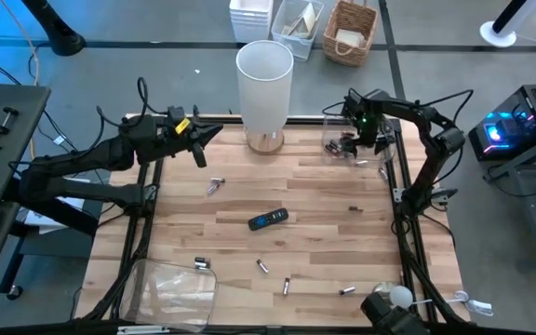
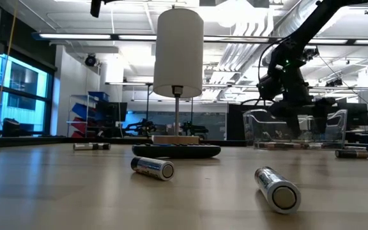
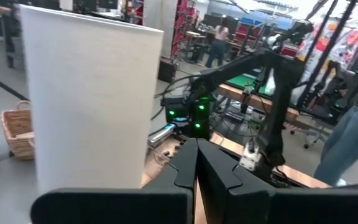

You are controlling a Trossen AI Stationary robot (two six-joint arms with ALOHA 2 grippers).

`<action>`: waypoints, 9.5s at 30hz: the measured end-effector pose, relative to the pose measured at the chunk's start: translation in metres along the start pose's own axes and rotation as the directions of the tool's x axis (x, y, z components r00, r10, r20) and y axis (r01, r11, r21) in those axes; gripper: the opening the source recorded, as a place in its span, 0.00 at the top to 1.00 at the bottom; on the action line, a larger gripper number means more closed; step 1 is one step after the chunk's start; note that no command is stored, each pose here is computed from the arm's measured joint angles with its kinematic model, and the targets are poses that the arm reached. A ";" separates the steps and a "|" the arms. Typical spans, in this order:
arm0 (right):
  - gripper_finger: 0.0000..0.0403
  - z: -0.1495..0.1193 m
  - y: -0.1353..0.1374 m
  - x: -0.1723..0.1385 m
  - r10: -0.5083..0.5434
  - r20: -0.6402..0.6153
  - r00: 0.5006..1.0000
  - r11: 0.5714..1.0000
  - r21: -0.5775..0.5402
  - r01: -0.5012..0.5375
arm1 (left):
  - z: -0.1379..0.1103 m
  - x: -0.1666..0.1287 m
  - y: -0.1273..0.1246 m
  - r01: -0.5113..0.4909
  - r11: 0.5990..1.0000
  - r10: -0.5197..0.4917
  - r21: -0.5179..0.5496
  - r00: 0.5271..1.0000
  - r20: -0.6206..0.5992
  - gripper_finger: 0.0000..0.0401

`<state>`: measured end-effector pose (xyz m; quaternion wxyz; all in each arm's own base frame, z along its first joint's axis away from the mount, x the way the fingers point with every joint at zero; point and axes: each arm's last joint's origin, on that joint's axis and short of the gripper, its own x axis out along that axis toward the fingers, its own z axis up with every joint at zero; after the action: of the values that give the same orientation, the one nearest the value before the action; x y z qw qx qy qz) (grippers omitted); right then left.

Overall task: Sort batteries
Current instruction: Put the silver battery into the bottom transparent bin

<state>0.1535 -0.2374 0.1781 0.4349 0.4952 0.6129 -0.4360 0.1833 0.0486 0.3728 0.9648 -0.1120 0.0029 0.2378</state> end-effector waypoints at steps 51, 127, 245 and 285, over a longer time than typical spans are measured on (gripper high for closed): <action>0.14 0.016 0.020 0.039 -0.099 -0.082 0.992 0.995 0.009 0.100 | 0.004 0.004 0.020 -0.035 0.997 0.035 0.073 0.999 0.004 1.00; 0.98 -0.030 0.058 0.058 0.010 -0.218 0.976 0.980 -0.191 -0.052 | 0.004 0.004 0.019 -0.007 0.991 0.008 0.133 1.000 -0.005 1.00; 0.66 -0.057 0.009 0.044 -0.125 0.151 0.981 0.983 -0.112 0.142 | 0.002 0.005 0.034 -0.098 0.977 0.106 0.188 0.994 -0.034 1.00; 0.91 -0.060 0.014 0.047 0.036 0.129 0.991 0.974 -0.226 -0.006 | 0.001 0.005 0.034 -0.097 0.977 0.107 0.188 0.993 -0.042 1.00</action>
<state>0.1551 -0.1670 0.1453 0.5322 0.4192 0.6230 -0.3911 0.1724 0.0805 0.3665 0.9572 -0.0273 0.0560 0.2828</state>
